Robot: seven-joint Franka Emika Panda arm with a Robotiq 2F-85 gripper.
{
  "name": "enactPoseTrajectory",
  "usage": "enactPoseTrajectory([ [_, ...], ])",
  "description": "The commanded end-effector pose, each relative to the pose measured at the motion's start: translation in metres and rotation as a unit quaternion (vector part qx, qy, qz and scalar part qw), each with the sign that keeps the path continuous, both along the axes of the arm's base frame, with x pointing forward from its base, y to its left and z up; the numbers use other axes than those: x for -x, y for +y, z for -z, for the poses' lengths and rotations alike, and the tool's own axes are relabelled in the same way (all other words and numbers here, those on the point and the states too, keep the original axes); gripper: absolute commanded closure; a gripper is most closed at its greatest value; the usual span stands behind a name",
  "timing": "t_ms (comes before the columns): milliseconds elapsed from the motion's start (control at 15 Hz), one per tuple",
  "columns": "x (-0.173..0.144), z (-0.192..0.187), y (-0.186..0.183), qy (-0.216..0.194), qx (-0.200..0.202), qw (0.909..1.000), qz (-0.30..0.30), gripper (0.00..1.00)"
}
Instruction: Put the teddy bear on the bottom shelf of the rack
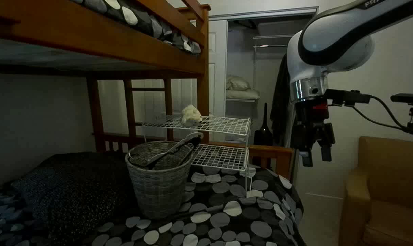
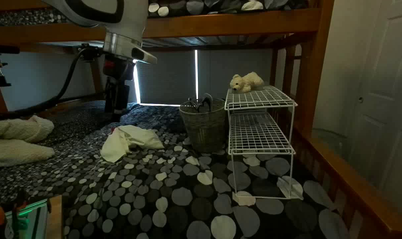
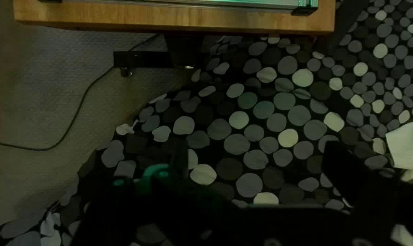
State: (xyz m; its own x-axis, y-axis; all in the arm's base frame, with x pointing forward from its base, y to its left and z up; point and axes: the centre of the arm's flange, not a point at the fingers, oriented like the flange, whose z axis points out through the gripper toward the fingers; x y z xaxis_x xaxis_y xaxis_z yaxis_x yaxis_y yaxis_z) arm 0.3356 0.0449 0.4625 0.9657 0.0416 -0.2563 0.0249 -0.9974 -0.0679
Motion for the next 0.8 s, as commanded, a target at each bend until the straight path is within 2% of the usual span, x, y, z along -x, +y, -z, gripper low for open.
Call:
enactPoseTrajectory([
  [0, 0.0, 0.0, 0.0, 0.0, 0.0, 1.0, 0.0, 0.0],
  [133, -0.022, -0.007, -0.004, -0.028, 0.005, 0.9991, 0.033, 0.0],
  [267, -0.051, -0.032, -0.018, -0.092, -0.002, 0.9932, 0.071, 0.0],
  [400, -0.081, -0.065, -0.027, -0.158, -0.007, 0.9834, 0.089, 0.0],
  [600, -0.133, -0.127, -0.034, -0.26, -0.01, 0.9587, 0.114, 0.0],
  [733, -0.167, -0.167, -0.036, -0.331, -0.005, 0.9352, 0.126, 0.0],
])
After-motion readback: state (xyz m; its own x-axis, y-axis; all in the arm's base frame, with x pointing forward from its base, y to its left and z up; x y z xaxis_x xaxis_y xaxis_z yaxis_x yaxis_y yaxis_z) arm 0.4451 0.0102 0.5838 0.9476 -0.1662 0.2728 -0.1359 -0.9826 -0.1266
